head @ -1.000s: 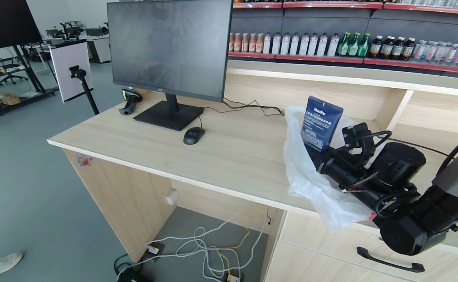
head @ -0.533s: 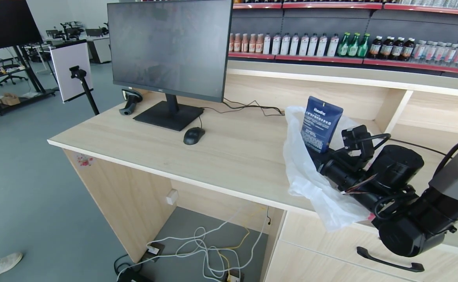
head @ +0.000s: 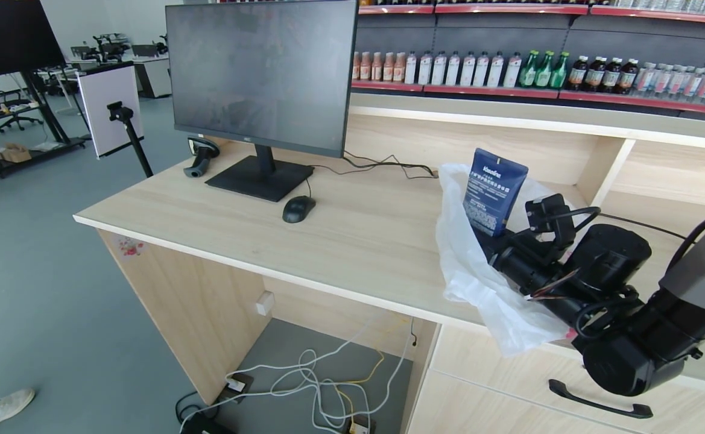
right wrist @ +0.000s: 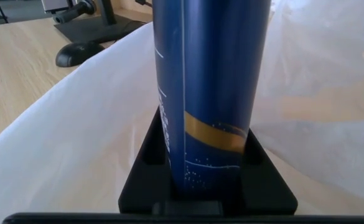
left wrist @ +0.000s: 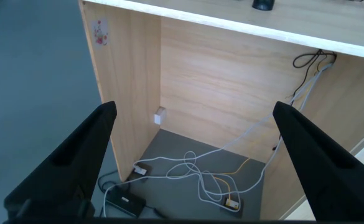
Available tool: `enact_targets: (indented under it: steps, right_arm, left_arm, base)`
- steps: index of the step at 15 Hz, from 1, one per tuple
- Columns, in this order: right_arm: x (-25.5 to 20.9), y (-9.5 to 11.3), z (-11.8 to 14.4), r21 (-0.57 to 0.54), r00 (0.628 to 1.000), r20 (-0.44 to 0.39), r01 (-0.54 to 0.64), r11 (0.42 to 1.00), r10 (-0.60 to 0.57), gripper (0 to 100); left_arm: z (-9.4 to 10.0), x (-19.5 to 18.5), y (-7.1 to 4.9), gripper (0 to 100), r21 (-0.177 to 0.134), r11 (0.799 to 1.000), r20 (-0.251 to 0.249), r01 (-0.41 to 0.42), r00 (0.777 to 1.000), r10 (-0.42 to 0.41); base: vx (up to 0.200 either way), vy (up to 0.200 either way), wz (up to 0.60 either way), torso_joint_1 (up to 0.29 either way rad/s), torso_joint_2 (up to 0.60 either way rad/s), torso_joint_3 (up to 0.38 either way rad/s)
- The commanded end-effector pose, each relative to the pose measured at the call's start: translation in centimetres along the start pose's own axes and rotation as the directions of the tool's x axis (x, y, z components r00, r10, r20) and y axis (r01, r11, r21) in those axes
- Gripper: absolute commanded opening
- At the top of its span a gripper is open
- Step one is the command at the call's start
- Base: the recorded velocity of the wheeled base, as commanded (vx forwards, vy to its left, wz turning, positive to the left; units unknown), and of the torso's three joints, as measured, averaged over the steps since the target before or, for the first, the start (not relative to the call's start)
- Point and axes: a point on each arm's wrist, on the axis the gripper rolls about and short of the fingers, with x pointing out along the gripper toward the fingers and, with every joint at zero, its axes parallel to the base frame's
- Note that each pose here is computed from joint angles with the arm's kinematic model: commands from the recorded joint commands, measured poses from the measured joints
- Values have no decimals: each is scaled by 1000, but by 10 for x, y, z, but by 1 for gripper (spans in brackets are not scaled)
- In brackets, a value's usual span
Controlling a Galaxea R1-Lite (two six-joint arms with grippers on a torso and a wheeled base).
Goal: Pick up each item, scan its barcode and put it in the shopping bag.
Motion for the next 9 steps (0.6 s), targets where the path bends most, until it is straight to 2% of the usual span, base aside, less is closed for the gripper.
enact_targets:
  steps: [1,4,5,9]
  right_arm:
    - [0,0,-3,2,1000,-11,-2,1000,2,0]
    - [-1,1,-4,3,1000,-16,-1,1000,1,0]
    - [-1,1,-4,3,1000,-17,-1,1000,1,100]
    - [-5,1,1,0,1000,-10,-1,1000,1,100]
  left_arm:
    - [0,0,0,100,0,1000,1,0,1000,0]
    - [0,0,0,100,0,1000,1,0,1000,0]
    - [0,0,0,100,0,1000,1,0,1000,0]
    - [0,0,0,100,0,1000,1,0,1000,0]
  base:
    - [0,0,0,0,0,0]
    - [0,0,0,0,0,0]
    - [0,0,0,0,0,0]
    - [0,0,0,0,0,0]
